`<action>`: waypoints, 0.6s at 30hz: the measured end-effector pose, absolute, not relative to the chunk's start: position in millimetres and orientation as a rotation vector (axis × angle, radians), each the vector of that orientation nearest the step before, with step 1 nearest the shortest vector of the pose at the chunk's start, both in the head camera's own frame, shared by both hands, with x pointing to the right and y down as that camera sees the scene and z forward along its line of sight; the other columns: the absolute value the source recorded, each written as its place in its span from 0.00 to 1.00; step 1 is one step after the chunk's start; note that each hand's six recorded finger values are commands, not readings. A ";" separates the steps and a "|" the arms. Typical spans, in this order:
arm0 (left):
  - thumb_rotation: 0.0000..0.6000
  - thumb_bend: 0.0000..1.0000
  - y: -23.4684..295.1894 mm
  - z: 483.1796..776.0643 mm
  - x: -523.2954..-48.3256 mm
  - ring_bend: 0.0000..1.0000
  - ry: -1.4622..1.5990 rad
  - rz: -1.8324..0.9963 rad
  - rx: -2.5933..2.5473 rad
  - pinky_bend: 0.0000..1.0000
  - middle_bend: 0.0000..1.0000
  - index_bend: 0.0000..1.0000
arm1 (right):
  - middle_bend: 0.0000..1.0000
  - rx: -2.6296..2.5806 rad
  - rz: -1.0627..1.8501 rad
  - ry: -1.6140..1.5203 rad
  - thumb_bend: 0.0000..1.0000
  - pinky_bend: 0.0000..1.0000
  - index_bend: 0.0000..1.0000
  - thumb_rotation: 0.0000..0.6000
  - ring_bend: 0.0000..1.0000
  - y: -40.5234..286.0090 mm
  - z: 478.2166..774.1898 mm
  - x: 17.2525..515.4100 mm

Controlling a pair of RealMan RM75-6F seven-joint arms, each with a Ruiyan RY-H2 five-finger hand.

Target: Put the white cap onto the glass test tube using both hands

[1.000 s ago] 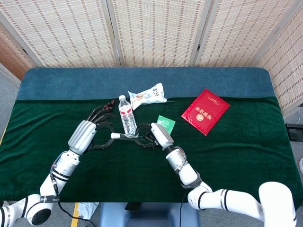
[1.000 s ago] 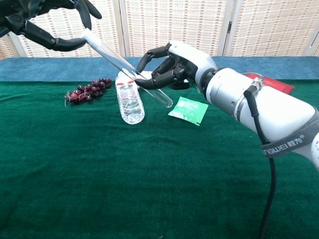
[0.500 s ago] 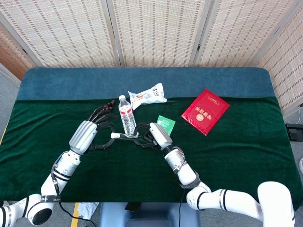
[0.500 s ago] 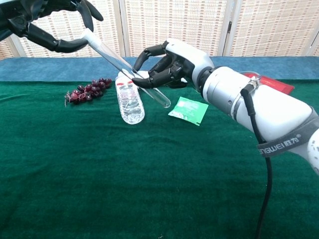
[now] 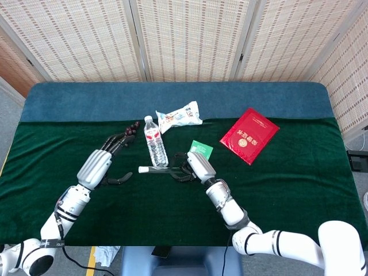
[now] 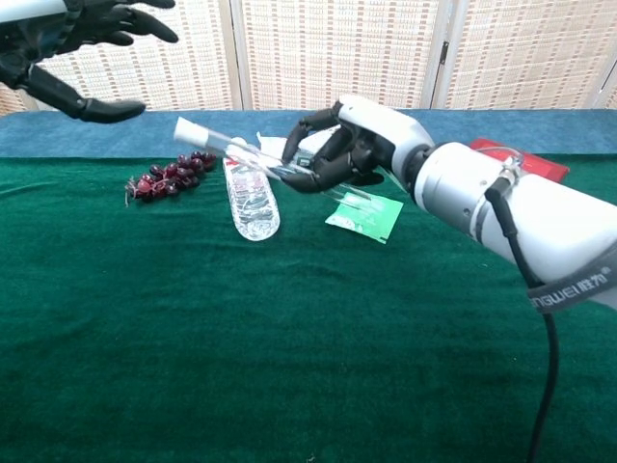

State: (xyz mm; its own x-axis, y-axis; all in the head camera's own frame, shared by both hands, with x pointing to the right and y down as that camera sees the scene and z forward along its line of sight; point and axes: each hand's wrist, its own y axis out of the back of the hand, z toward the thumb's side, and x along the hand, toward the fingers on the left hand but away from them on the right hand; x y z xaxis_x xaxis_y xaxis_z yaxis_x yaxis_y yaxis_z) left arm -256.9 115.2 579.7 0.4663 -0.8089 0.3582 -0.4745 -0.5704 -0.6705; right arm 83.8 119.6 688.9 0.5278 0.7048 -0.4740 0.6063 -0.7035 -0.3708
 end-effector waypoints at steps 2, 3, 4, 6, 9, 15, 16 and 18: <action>1.00 0.36 115.8 581.5 -262.9 0.01 1.069 -0.940 -2.230 0.00 0.15 0.00 | 1.00 -2.587 0.958 -1.086 0.69 1.00 0.90 0.99 1.00 124.9 694.4 87.9; 1.00 0.36 115.9 582.5 -266.0 0.01 1.071 -0.951 -2.227 0.00 0.15 0.00 | 1.00 -2.577 0.987 -1.056 0.69 1.00 0.90 0.99 1.00 129.4 698.9 90.7; 1.00 0.36 116.0 583.5 -269.1 0.01 1.074 -0.961 -2.223 0.00 0.15 0.00 | 1.00 -2.571 1.009 -1.036 0.69 1.00 0.90 0.99 1.00 133.0 702.7 92.8; 1.00 0.36 116.5 585.8 -275.6 0.01 1.085 -0.982 -2.215 0.00 0.15 0.00 | 1.00 -2.562 1.053 -0.998 0.69 1.00 0.90 0.98 1.00 141.0 711.6 96.7; 1.00 0.36 117.4 588.8 -285.4 0.00 1.101 -1.014 -2.203 0.00 0.15 0.00 | 1.00 -2.543 1.098 -0.950 0.69 1.00 0.90 0.99 1.00 151.5 722.9 98.7; 1.00 0.36 120.1 591.3 -300.2 0.00 1.127 -1.057 -2.184 0.00 0.15 0.00 | 1.00 -2.484 1.142 -0.863 0.69 1.00 0.81 0.99 1.00 167.6 738.1 98.7; 1.00 0.36 120.8 591.8 -301.7 0.00 1.128 -1.063 -2.183 0.00 0.15 0.00 | 1.00 -2.471 1.144 -0.855 0.69 1.00 0.76 0.98 1.00 168.8 739.2 98.7; 1.00 0.36 122.1 592.5 -304.3 0.00 1.131 -1.072 -2.182 0.00 0.15 0.00 | 1.00 -2.453 1.145 -0.847 0.69 1.00 0.69 0.98 1.00 172.6 741.4 97.7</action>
